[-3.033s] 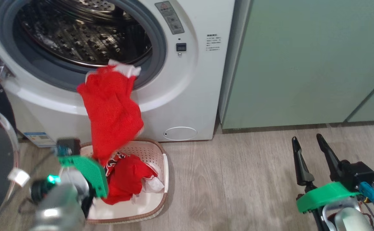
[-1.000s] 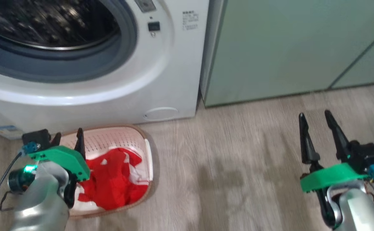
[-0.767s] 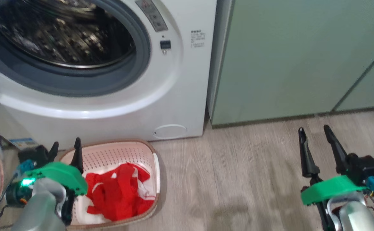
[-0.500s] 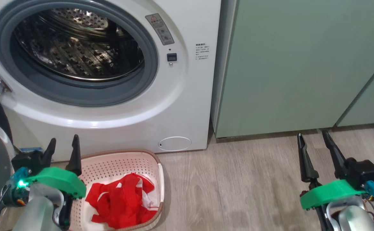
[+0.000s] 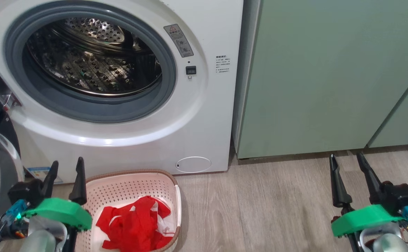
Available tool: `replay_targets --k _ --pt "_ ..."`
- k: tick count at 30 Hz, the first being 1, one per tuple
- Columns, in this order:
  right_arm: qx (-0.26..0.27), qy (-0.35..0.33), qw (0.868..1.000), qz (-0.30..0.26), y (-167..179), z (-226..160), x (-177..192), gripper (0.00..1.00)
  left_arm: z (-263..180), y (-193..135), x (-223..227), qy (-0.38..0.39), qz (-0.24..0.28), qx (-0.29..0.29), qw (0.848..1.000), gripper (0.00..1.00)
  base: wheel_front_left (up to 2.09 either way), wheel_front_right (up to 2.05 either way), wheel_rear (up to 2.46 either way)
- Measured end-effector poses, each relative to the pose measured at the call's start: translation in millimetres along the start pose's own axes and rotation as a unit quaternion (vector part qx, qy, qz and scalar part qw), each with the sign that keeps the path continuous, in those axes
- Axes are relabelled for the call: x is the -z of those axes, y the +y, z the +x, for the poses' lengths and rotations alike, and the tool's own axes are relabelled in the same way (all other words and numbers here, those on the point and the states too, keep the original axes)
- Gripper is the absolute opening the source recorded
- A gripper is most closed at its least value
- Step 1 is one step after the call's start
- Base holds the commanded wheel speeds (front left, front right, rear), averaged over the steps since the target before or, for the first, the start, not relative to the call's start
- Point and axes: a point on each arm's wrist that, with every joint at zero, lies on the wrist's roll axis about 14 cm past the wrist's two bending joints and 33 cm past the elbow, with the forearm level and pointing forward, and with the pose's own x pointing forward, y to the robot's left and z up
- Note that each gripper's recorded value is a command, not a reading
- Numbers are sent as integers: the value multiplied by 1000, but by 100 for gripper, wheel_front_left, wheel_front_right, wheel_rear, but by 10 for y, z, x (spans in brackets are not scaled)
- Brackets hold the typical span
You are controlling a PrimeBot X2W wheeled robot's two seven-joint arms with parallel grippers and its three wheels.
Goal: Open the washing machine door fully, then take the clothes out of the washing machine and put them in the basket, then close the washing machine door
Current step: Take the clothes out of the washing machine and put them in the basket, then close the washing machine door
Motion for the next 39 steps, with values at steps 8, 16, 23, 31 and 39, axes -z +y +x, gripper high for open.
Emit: replay_targets --k 8,16,23,31,39 --pt "0 -2 1000 0 4 6 -10 100 -32 88 35 6 4 -12 1000 100 0 0 0" --pt "-5 -1 1000 1 31 29 -2 100 -76 173 100 18 7 -24 1000 100 0 0 0" --pt "-10 3 1000 2 69 59 22 100 -85 214 99 18 6 -30 999 100 0 0 0" --pt "-13 3 1000 3 85 69 28 100 -81 234 91 18 12 -31 999 100 -6 6 0" --pt "-14 3 1000 4 102 73 29 100 -82 247 102 21 14 -33 999 100 -104 102 2"
